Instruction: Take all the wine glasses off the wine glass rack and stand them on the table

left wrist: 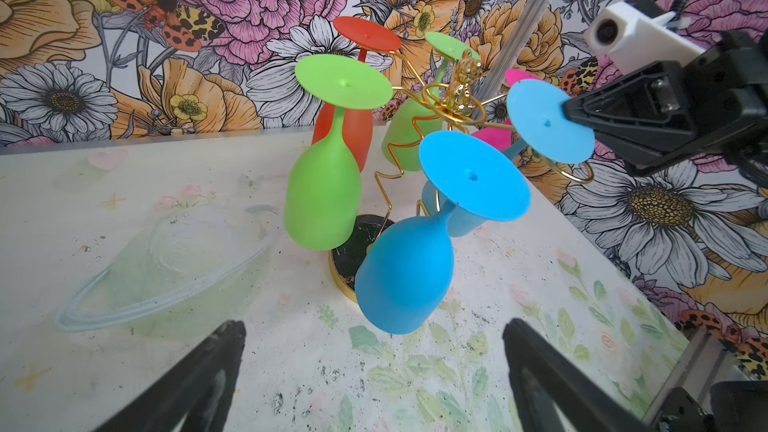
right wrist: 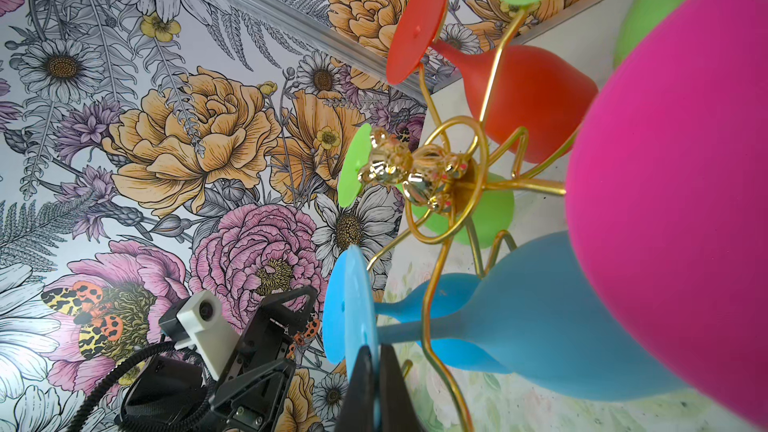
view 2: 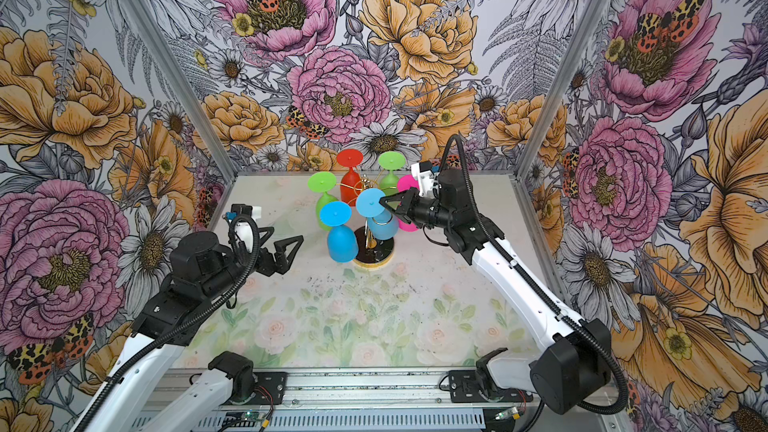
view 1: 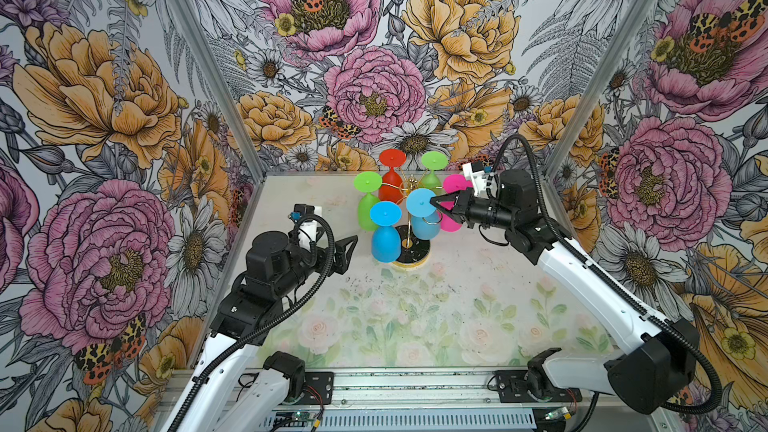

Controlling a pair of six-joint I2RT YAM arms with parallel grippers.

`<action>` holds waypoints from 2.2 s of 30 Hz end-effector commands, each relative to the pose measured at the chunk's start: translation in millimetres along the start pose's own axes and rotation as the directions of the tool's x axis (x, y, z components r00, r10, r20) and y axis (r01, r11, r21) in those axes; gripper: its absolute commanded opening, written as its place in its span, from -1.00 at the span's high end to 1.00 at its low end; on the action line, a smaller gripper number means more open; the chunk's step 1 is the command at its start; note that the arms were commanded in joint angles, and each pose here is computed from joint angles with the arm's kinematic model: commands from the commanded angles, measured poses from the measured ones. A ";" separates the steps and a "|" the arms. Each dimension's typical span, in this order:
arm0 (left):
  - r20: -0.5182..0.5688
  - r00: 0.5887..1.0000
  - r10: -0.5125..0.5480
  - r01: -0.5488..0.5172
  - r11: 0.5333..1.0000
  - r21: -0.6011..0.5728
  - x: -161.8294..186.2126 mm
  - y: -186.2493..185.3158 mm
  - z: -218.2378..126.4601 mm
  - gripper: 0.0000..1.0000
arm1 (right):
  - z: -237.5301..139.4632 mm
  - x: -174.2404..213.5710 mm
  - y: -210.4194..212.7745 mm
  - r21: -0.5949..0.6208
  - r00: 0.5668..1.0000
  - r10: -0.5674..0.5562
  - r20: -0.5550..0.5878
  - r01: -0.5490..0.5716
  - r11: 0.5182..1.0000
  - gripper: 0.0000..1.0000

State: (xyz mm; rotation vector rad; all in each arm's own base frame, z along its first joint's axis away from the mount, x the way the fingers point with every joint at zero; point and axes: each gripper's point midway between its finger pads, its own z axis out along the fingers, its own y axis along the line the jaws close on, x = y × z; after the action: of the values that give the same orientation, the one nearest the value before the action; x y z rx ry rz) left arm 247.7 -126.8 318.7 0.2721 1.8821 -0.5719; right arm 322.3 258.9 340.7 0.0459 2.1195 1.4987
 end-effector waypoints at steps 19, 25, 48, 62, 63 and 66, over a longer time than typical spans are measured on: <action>-0.071 0.991 -0.114 0.128 0.964 0.232 -16.3 -47.5 -5.2 -0.94 | -11.7 36.4 19.6 -0.078 0.994 -0.077 -0.075 0.072 0.994 1.00; -0.088 0.988 -0.128 0.146 0.961 0.234 -12.5 -48.4 -2.6 -0.94 | -15.5 46.5 13.9 -0.073 0.992 -0.083 -0.097 0.076 0.994 1.00; -0.237 0.953 -0.187 0.267 0.889 0.372 -0.8 -98.0 0.0 -0.70 | -46.4 96.4 8.2 -0.124 0.963 -0.189 -0.193 0.167 0.978 1.00; -0.369 0.915 -0.165 0.343 0.800 0.492 21.3 -148.3 9.9 -0.49 | -59.6 122.8 16.0 -0.205 0.928 -0.306 -0.213 0.264 0.943 1.00; -0.377 0.911 -0.169 0.355 0.786 0.506 20.9 -152.7 11.1 -0.46 | -59.3 123.4 15.5 -0.204 0.927 -0.308 -0.213 0.266 0.942 1.00; -0.402 0.899 -0.173 0.383 0.757 0.529 23.1 -161.1 13.9 -0.35 | -58.9 125.0 15.6 -0.206 0.925 -0.313 -0.216 0.270 0.940 1.00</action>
State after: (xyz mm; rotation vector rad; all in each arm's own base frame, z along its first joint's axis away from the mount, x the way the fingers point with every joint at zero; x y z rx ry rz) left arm 184.7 -262.7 325.1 0.4963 2.0773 -1.3191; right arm 191.1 253.7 310.9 -0.4618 2.1099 1.5632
